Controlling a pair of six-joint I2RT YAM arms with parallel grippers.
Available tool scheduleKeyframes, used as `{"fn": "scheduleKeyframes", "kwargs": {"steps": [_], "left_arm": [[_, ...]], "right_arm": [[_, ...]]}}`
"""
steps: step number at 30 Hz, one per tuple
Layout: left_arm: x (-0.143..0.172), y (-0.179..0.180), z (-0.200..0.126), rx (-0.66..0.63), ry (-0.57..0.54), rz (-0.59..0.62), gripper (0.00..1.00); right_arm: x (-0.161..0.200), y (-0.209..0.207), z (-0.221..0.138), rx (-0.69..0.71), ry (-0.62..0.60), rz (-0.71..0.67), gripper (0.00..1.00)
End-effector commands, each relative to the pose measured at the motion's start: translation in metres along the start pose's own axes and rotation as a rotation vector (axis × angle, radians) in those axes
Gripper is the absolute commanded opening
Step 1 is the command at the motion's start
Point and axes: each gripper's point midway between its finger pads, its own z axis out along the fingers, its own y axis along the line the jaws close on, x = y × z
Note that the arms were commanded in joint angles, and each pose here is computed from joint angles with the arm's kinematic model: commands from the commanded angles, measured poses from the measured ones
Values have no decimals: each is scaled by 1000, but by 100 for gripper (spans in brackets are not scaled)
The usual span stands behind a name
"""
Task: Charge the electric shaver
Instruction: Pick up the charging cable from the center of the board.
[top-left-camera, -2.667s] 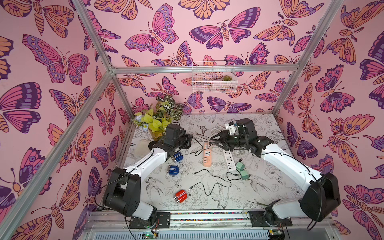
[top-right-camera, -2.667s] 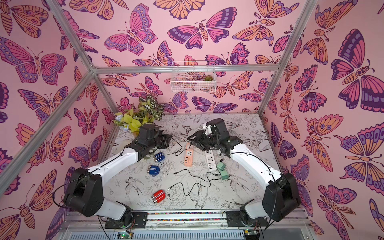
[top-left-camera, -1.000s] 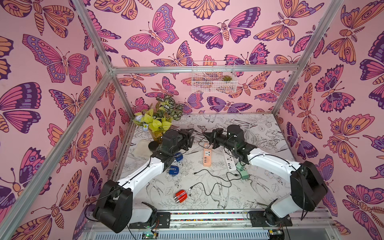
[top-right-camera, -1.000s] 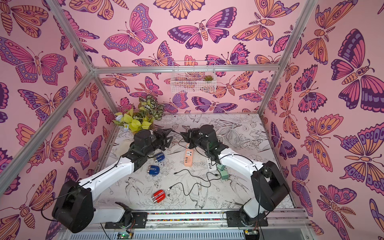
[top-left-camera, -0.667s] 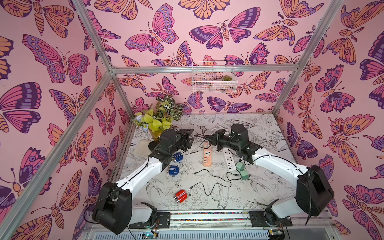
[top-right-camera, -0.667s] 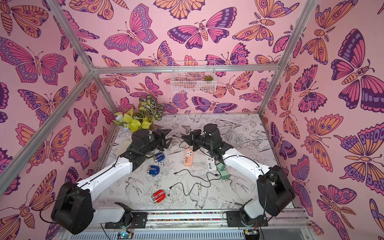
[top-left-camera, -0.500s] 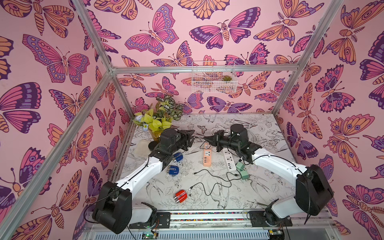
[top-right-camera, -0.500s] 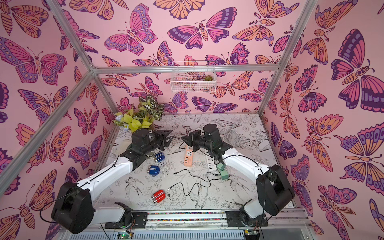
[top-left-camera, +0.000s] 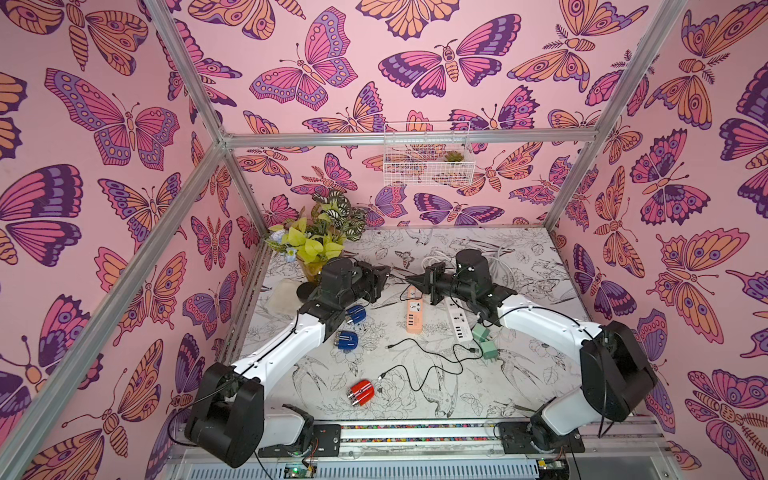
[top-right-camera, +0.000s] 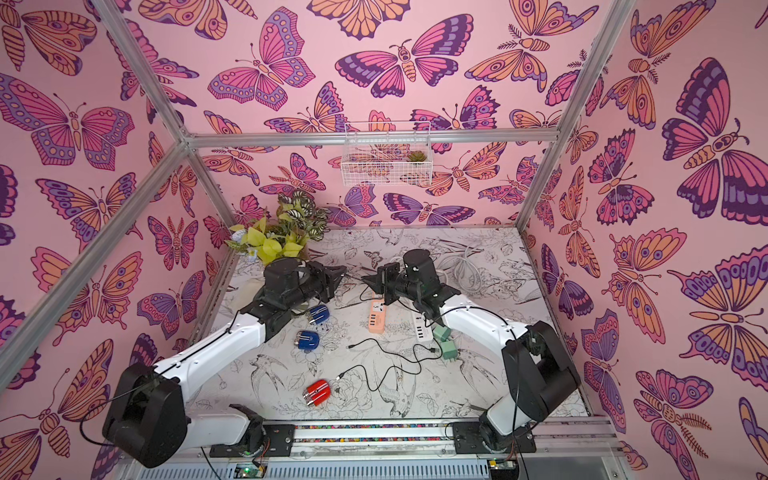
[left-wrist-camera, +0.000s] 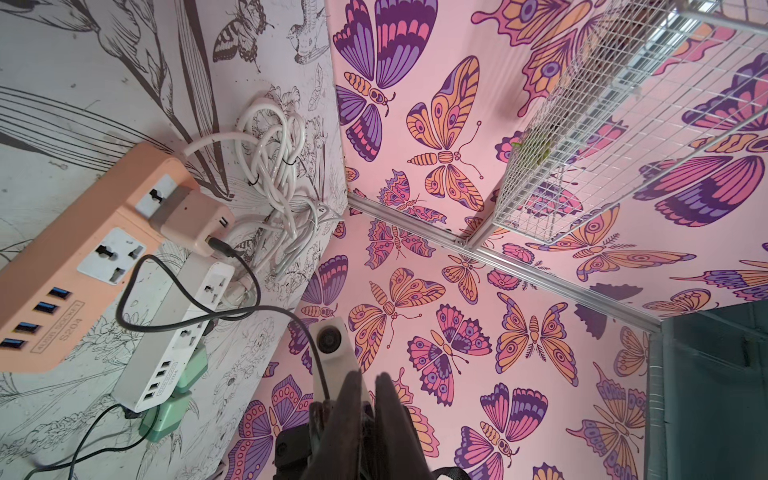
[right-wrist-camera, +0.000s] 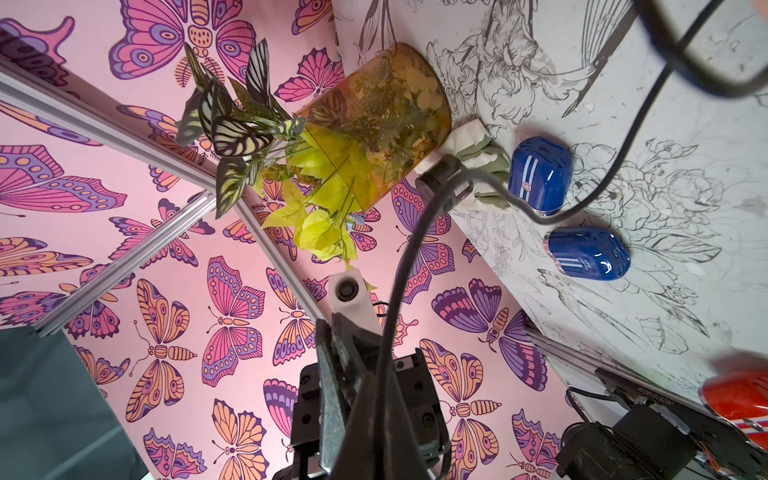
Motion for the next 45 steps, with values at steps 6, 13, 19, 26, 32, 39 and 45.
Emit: {"fn": "scheduleKeyframes", "kwargs": {"steps": [6, 13, 19, 26, 32, 39, 45], "left_arm": [[1, 14, 2, -58, 15, 29, 20], [2, 13, 5, -71, 18, 61, 18], [1, 15, 3, -78, 10, 70, 3], [1, 14, 3, -78, 8, 92, 0], [-1, 16, 5, -82, 6, 91, 0], [0, 15, 8, -85, 13, 91, 0], [0, 14, 8, -85, 16, 93, 0]], "right_arm": [[3, 21, 0, -56, 4, 15, 0], [3, 18, 1, -44, 3, 31, 0], [-7, 7, 8, -15, -14, 49, 0], [-1, 16, 10, -44, 12, 31, 13], [21, 17, 19, -59, 85, 22, 35], [24, 15, 25, -62, 104, 27, 28], [25, 11, 30, -49, 117, 32, 24]]}}
